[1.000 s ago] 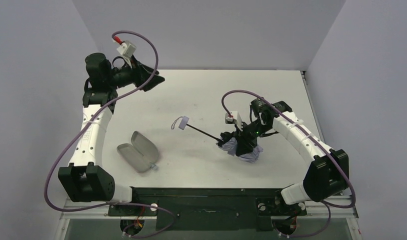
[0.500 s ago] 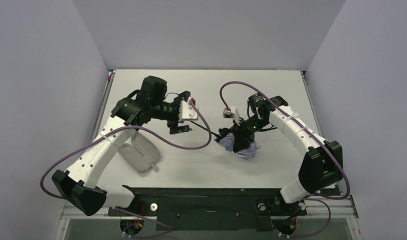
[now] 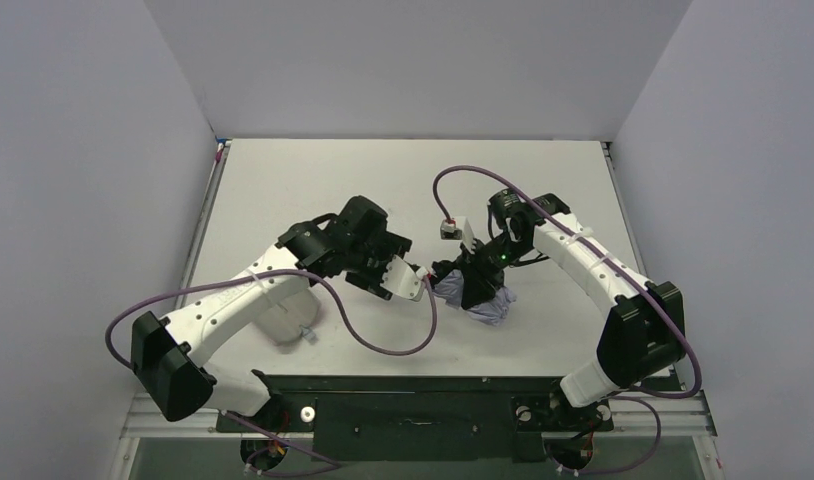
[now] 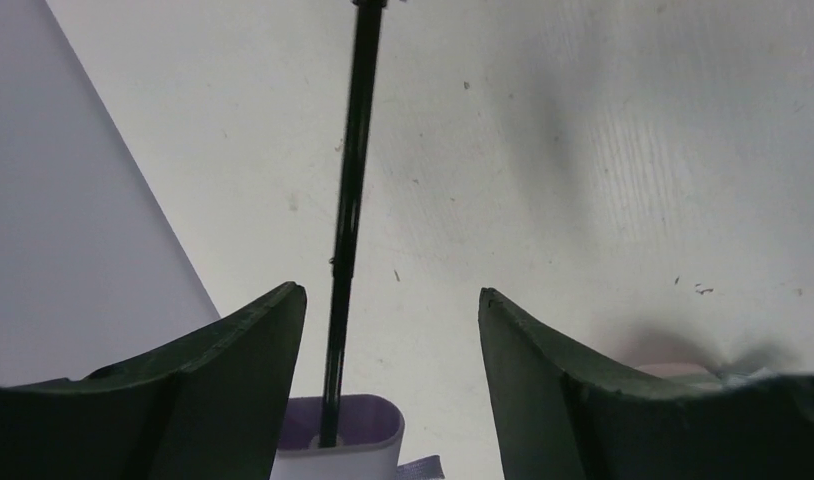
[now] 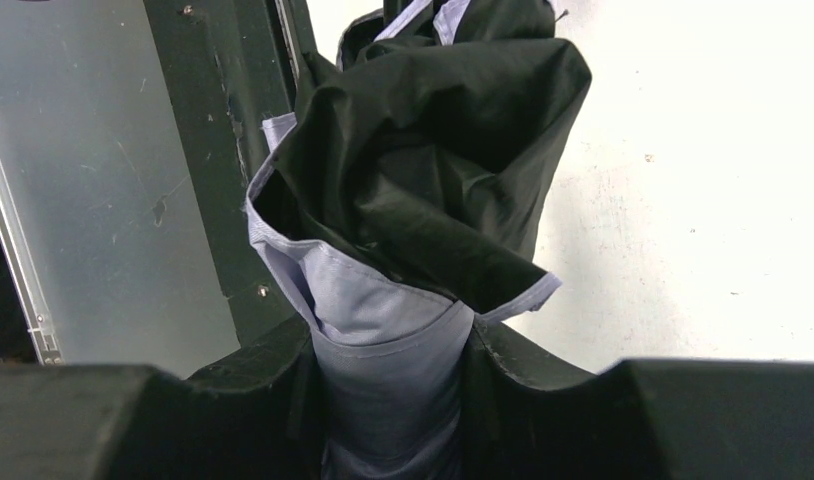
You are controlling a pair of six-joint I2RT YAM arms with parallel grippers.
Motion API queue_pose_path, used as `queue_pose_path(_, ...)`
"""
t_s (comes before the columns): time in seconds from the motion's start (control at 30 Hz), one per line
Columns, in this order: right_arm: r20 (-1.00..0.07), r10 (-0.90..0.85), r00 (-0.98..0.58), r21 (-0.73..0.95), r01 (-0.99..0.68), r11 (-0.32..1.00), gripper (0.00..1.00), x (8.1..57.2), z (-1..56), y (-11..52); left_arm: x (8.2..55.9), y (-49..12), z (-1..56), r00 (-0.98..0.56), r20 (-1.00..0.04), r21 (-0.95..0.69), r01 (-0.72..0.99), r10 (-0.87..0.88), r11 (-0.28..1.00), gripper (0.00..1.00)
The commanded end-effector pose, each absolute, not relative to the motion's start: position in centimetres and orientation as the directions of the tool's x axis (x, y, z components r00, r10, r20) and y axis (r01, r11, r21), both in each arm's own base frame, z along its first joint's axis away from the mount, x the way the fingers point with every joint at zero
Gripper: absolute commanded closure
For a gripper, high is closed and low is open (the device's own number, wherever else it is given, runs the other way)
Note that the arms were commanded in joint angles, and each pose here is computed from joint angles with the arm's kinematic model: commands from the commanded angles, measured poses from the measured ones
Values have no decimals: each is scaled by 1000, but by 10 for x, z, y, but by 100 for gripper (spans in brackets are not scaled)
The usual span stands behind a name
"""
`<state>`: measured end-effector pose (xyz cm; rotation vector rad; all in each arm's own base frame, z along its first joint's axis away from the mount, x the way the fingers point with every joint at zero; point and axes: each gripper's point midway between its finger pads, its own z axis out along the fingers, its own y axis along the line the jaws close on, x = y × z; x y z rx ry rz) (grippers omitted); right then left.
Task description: Open the umbrella
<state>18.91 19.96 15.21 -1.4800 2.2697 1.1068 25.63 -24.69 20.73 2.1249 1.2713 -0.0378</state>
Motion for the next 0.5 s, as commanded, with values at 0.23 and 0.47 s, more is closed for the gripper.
queue_pose_path(0.23,-598,-678,-427,422,-887,187,100,182,172,200,303,-205,185,456,-55,615,717,888,-330,53)
queue_pose_path(0.47,-535,-752,-385,415,-895,163,100,164,160,184,323,-171,184,394,-8,634,713,919,-300,56)
